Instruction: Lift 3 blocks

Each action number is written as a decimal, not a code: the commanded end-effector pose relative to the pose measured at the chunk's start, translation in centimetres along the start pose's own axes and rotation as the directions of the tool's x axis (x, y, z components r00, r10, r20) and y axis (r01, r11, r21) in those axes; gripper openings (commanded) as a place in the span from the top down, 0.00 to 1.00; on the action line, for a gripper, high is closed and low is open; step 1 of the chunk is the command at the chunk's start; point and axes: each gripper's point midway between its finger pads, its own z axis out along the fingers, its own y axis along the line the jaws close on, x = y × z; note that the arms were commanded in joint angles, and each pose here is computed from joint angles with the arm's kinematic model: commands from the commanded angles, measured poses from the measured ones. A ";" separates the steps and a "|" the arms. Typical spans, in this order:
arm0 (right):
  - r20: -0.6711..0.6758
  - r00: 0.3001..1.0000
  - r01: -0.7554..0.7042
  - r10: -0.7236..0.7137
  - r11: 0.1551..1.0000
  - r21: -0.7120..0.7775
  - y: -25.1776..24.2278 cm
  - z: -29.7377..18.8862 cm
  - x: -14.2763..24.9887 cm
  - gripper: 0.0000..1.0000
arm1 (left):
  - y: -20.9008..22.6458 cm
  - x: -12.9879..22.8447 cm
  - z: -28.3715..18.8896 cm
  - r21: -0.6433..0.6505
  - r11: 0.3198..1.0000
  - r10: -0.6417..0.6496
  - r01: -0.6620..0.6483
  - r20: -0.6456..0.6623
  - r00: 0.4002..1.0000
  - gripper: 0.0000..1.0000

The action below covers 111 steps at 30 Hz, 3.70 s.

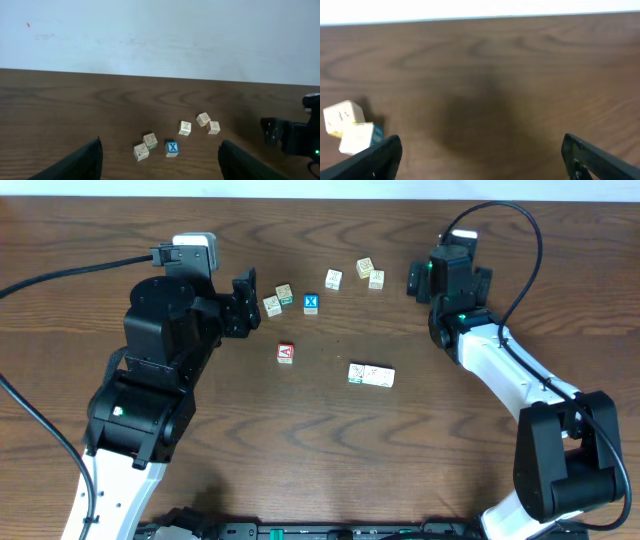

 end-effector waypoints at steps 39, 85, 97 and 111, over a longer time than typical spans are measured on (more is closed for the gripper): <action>-0.130 0.990 0.065 -0.059 0.997 0.037 -1.2 -0.2 2.9 0.01 | 4.5 -5.8 -14.1 -0.125 0.989 0.137 -0.080 0.551 0.823 0.24; -0.130 0.990 0.065 -0.059 0.997 0.037 -1.2 -0.2 2.9 0.01 | 11.8 20.5 -4.0 -0.200 0.967 0.211 -0.160 0.268 0.940 0.24; -0.130 0.990 0.065 -0.060 0.997 0.038 -1.2 -0.2 2.9 0.01 | 12.3 21.5 -3.8 -0.194 0.979 0.110 -0.062 0.245 0.963 0.24; -0.131 0.990 0.065 -0.060 0.997 0.037 -1.2 -0.2 2.9 0.01 | 12.3 21.5 -3.8 -0.194 0.979 0.109 -0.062 0.243 0.964 0.24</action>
